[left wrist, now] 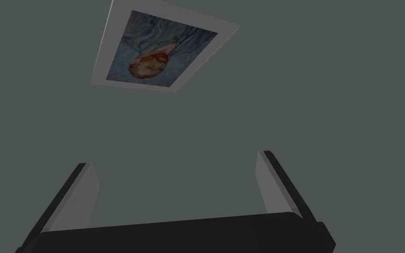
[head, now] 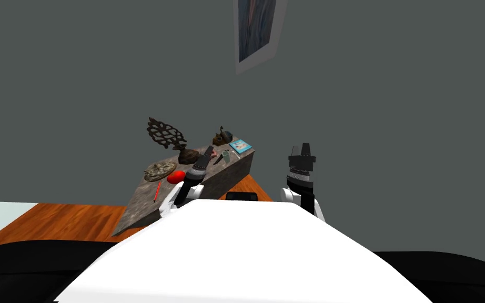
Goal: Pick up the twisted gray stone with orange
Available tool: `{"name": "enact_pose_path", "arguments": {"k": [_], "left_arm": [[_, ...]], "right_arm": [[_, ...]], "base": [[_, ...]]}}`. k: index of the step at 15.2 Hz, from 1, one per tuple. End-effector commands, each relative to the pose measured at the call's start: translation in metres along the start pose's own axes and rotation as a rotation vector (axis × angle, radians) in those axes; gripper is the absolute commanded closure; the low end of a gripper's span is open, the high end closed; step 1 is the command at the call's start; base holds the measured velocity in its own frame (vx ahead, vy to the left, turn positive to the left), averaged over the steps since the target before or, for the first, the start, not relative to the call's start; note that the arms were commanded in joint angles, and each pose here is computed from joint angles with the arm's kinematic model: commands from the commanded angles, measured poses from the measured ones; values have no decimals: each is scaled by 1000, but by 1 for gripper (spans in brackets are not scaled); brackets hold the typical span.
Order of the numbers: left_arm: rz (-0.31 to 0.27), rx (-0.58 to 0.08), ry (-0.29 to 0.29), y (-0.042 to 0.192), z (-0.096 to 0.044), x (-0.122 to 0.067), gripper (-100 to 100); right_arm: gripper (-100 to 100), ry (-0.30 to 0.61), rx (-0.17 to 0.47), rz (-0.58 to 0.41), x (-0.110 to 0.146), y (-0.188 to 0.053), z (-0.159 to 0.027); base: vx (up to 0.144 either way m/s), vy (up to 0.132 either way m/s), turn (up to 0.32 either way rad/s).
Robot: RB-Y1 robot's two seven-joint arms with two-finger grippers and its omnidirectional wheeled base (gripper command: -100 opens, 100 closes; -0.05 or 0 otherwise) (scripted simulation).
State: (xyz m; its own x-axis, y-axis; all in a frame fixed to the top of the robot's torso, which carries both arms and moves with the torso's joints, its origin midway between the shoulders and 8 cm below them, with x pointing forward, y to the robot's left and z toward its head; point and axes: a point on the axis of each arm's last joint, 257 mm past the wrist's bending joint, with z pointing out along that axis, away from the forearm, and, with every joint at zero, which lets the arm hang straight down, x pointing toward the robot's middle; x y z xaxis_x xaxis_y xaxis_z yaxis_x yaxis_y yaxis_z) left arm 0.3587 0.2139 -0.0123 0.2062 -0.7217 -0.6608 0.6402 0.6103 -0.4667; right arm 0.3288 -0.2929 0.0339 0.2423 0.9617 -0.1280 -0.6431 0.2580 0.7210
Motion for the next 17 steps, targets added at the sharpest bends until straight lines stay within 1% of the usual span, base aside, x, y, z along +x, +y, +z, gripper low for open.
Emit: {"name": "enact_pose_path", "arguments": {"k": [1,2,3,4,5,6,7,8,9,10,11,12,13,14,15,16,17], "left_arm": [[42,5,41,3,-3,8,-100],[104,-4,94,13,-9,19,-100],[122,3,110,13,-10,21,-100],[125,7,117,13,-10,21,-100],[192,-1,171,25,-17,33,-100],[210,8,187,25,-18,34,-100],[215,12,195,25,-19,34,-100],[281,6,250,37,-27,45,-100],[305,17,268,37,-29,46,-100],[309,21,276,37,-29,47,-100],[376,17,331,51,-39,57,-100],[402,29,349,51,-41,57,-100],[409,35,360,51,-41,57,-100],[474,33,418,66,-53,67,-100],[502,46,432,66,-55,67,-100],[512,54,445,67,-55,67,-100],[577,53,502,82,-69,75,-100]], "right_arm": [[0,0,0,0,0,0,0],[0,0,0,0,0,0,0],[0,0,0,0,0,0,0],[0,0,0,0,0,0,0],[0,0,0,0,0,0,0],[0,0,0,0,0,0,0],[0,0,0,0,0,0,0],[0,0,0,0,0,0,0],[0,0,0,0,0,0,0],[0,0,0,0,0,0,0],[0,0,0,0,0,0,0],[0,0,0,0,0,0,0],[0,0,0,0,0,0,0],[0,0,0,0,0,0,0],[0,0,0,0,0,0,0],[0,0,0,0,0,0,0],[0,0,0,0,0,0,0]], "base": [[-27,3,-24],[-28,-4,-81],[-29,-4,-92],[-22,-1,-31],[-23,-2,-102],[-25,1,-101],[-19,2,-29],[-20,-2,-96],[-24,-4,-115],[-19,-4,-46],[-20,-8,-118],[-21,-5,-127],[-13,0,-36],[-13,-5,-107],[-15,-5,-117],[-12,-3,-50],[-12,-9,-163]]}}
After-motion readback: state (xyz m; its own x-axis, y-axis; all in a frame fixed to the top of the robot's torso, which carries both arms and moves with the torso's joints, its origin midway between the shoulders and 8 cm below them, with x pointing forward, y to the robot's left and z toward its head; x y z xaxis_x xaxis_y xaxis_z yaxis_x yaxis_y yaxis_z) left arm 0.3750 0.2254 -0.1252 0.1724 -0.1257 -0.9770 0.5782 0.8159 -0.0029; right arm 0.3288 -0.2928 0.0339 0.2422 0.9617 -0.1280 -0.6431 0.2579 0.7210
